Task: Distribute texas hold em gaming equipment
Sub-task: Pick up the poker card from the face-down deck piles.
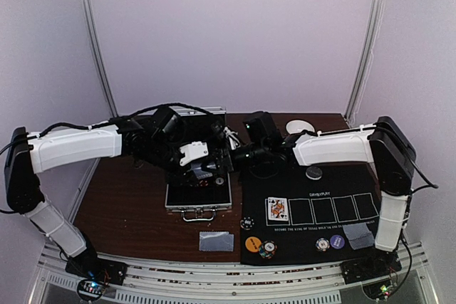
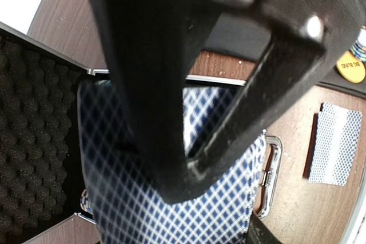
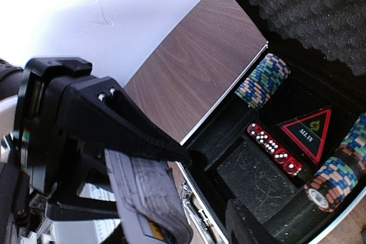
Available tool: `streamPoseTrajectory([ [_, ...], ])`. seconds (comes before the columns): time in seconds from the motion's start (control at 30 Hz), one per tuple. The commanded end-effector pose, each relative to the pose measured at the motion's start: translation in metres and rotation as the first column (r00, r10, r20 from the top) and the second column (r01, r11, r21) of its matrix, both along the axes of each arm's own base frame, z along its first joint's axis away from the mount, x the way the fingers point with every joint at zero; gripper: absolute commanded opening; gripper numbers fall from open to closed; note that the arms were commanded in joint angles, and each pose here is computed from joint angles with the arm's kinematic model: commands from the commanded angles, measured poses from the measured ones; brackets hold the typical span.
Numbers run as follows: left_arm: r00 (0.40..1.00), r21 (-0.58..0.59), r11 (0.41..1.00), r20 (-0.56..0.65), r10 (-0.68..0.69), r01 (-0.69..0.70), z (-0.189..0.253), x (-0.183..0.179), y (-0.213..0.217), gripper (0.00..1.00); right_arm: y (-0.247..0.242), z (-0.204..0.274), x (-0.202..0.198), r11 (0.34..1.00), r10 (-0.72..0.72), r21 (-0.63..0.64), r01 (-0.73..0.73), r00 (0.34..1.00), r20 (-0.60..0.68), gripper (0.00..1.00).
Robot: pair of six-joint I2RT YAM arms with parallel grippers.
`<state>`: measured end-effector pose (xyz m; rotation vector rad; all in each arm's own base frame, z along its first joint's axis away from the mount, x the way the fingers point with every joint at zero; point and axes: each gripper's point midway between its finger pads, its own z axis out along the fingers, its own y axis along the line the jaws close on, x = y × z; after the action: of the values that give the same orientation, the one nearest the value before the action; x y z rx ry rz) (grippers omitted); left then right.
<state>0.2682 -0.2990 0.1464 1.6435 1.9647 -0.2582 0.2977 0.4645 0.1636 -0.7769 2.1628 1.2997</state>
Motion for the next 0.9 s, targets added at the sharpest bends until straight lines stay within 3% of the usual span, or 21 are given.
streamPoseTrajectory([
  [0.0, 0.999, -0.031, 0.999, 0.038, 0.01, -0.009, 0.011, 0.01, -0.005, 0.49, -0.011, 0.005, -0.002, 0.998, -0.003, -0.057, 0.004, 1.0, 0.01, 0.37],
  [0.3, 0.999, -0.006, 1.0, 0.032, 0.019, -0.019, 0.002, 0.012, -0.003, 0.49, -0.019, 0.012, -0.007, 0.993, 0.014, -0.116, -0.011, 1.0, 0.027, 0.16],
  [0.53, 0.999, 0.004, 1.0, 0.028, 0.022, -0.022, -0.002, 0.013, -0.003, 0.49, -0.025, 0.011, -0.008, 0.987, 0.017, -0.159, -0.012, 0.999, 0.03, 0.15],
  [0.77, 0.999, 0.008, 1.0, 0.029, 0.024, -0.024, -0.002, 0.013, -0.002, 0.49, -0.03, 0.017, -0.009, 0.983, 0.025, -0.182, -0.017, 0.999, 0.042, 0.0],
  [0.87, 0.999, 0.01, 1.0, 0.03, 0.024, -0.024, -0.003, 0.014, -0.001, 0.49, -0.034, 0.018, -0.01, 0.98, 0.025, -0.198, -0.016, 0.999, 0.045, 0.0],
])
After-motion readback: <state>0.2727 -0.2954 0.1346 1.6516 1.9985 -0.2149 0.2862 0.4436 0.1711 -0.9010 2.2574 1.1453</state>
